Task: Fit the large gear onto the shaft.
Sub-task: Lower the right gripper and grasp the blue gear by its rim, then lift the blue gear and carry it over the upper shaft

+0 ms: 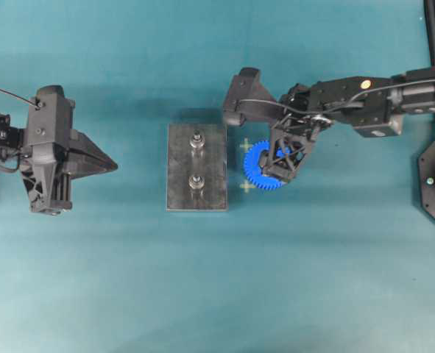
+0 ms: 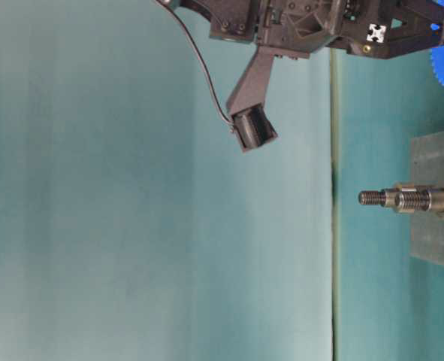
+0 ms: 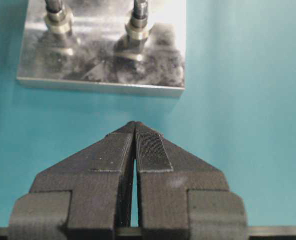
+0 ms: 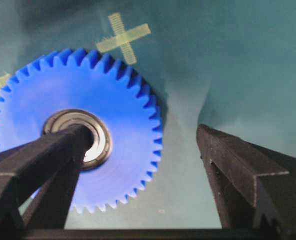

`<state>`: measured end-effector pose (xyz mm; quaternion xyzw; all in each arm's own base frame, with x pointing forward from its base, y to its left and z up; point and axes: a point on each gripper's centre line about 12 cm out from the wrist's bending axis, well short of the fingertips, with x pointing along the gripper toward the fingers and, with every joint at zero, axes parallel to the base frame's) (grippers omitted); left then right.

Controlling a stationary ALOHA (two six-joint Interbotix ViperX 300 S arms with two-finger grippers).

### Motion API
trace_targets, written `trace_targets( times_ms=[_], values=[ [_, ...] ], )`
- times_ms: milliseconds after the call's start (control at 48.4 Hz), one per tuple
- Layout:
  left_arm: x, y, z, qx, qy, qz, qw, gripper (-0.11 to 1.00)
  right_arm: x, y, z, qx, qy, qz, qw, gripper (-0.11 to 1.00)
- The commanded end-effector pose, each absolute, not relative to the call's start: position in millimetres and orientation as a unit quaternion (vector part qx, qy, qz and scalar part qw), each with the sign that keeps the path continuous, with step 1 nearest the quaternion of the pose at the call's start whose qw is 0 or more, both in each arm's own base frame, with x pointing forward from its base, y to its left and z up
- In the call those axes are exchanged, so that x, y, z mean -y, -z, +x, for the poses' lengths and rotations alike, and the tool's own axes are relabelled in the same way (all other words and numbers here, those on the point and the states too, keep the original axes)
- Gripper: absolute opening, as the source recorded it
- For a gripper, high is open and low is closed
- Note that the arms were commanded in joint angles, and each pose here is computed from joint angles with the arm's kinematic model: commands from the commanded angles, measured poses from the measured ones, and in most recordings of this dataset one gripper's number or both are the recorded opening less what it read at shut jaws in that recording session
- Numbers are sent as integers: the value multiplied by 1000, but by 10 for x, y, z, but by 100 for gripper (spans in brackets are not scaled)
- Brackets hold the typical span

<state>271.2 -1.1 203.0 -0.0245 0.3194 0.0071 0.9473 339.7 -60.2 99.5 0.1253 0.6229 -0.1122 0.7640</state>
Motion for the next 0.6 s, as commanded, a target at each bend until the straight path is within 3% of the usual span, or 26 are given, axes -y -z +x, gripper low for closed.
trace_targets(
  times_ms=[0,145,289,579],
  values=[
    [10,-2091,2746,-309,-7,-24,951,0,619,-1008,3418,-621,110,121,767,91],
    [11,-2087,2747,-309,-7,-24,951,0,618,-1011,3416,-623,110,121,765,81],
    [10,-2083,2748,-310,-7,-24,950,0,618,-1024,3395,-635,112,124,754,48],
    [11,-2068,2763,-309,-7,-25,951,0,659,-1231,3502,-630,114,127,758,48]
  ],
)
